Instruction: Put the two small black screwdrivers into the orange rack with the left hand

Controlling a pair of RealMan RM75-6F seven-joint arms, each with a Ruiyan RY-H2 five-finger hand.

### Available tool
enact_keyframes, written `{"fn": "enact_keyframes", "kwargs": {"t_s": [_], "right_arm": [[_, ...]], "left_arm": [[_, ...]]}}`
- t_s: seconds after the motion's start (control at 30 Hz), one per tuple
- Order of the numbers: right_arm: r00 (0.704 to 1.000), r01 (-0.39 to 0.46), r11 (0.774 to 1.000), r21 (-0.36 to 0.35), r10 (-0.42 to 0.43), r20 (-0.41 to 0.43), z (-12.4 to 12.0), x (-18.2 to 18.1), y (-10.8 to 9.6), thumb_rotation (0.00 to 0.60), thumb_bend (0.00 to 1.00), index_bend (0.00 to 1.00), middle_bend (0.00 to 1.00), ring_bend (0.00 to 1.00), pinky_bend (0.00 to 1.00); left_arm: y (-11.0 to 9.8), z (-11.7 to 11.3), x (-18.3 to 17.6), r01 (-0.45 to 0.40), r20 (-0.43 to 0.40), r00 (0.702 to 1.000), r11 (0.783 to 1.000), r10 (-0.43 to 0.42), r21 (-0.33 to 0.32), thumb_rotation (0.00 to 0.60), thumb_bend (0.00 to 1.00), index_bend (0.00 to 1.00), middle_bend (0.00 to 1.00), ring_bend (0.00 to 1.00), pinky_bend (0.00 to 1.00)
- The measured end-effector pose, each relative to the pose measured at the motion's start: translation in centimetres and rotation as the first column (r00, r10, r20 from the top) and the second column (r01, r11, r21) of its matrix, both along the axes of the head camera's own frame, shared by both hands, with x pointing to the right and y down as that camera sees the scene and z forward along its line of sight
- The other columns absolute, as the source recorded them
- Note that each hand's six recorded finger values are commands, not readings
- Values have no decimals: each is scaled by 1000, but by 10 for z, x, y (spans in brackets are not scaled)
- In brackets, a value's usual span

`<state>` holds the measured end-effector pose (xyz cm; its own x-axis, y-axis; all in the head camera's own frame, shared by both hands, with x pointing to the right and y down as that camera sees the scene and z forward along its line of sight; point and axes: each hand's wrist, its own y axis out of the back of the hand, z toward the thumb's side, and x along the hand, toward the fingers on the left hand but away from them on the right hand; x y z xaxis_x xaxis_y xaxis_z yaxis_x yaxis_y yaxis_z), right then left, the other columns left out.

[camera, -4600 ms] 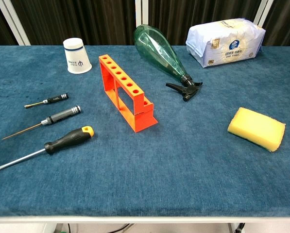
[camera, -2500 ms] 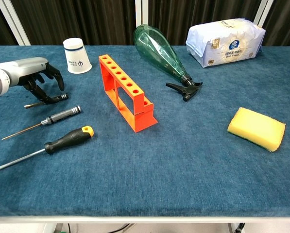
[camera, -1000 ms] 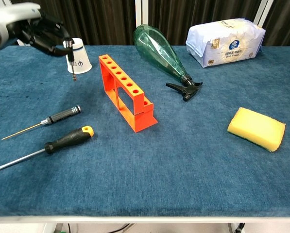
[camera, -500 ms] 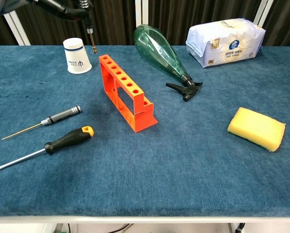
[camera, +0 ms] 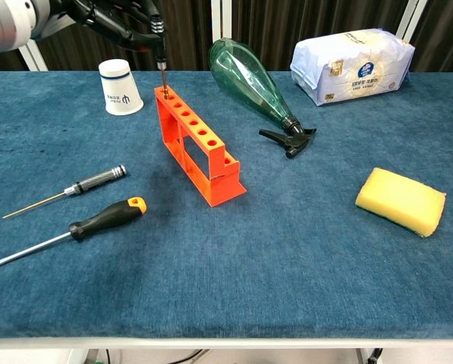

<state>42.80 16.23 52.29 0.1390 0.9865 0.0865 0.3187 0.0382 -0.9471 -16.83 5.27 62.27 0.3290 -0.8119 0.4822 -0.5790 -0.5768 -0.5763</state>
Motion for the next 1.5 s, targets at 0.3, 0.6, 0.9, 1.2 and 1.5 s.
{"fn": "enact_keyframes", "kwargs": {"t_s": [0.3, 0.6, 0.9, 1.2, 1.5], "right_arm": [[1000, -4, 1000, -11, 4, 1, 5, 2, -1, 600, 373, 0, 0, 0, 0], [1000, -7, 1000, -9, 7, 1, 4, 4, -2, 600, 374, 0, 0, 0, 0], [1000, -3, 1000, -13, 3, 0, 5, 3, -1, 600, 374, 0, 0, 0, 0], [1000, -6, 1000, -16, 6, 0, 5, 3, -2, 600, 374, 0, 0, 0, 0], [1000, -2, 1000, -13, 2, 0, 4, 1, -2, 600, 370, 0, 0, 0, 0]], "left_arm": [[-1, 7, 8, 10, -11, 1000, 1000, -10, -29, 600, 366, 607, 300, 155, 213], [-1, 12, 10, 11, -7, 1000, 999, -12, -43, 600, 365, 608, 300, 155, 213], [1, 18, 12, 6, 3, 1000, 999, -6, -50, 600, 365, 595, 292, 155, 212], [4, 23, 11, -25, -3, 1000, 997, 25, -75, 594, 352, 282, 266, 143, 210], [5, 17, 5, -33, -26, 999, 998, 32, -61, 552, 285, 237, 235, 126, 210]]}}
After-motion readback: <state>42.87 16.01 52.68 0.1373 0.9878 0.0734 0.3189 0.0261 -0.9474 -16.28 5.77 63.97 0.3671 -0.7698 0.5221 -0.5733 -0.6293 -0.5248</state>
